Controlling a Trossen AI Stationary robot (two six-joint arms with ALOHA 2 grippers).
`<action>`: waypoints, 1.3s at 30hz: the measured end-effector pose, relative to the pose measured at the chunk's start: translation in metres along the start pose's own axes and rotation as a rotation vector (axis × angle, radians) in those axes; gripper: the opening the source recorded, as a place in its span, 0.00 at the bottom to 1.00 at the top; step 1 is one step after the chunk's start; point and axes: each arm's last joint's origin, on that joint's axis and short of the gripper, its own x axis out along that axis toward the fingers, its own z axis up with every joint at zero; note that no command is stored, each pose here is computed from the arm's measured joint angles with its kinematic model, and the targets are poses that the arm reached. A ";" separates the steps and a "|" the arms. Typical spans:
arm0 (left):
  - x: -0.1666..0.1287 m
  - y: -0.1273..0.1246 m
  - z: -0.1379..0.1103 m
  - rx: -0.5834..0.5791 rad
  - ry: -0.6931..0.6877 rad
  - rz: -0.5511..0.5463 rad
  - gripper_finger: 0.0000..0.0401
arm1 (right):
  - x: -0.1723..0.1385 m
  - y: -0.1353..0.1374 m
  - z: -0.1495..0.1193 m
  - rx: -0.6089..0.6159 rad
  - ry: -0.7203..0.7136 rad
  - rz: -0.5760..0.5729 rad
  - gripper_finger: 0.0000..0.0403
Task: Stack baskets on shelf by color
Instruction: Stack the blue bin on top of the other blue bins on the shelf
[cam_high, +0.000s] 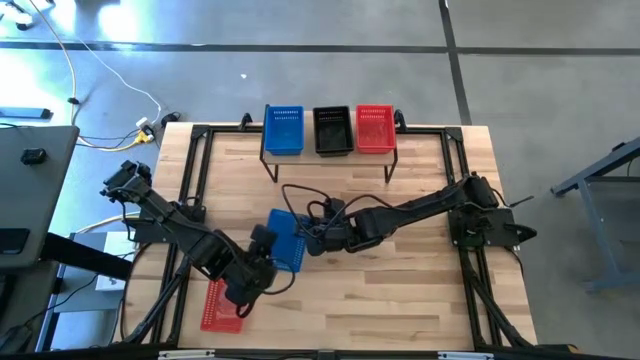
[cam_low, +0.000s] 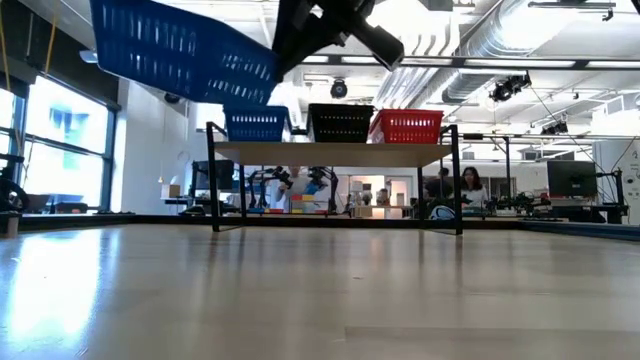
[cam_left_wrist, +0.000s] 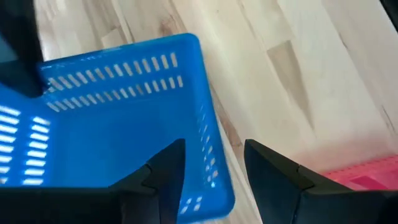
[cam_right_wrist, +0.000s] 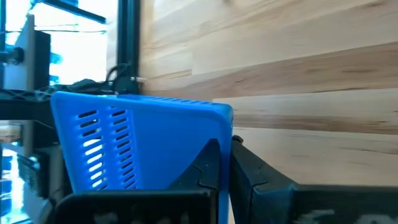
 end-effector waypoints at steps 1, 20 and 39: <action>0.000 0.000 0.000 0.001 0.000 -0.001 0.39 | 0.000 0.001 0.000 0.003 0.000 0.007 0.00; 0.001 0.004 -0.005 0.018 0.062 -0.008 0.23 | -0.008 0.007 -0.014 -0.021 0.043 0.094 0.00; 0.001 0.003 -0.005 0.094 0.058 -0.027 0.01 | -0.008 0.006 -0.012 -0.091 -0.032 0.092 0.25</action>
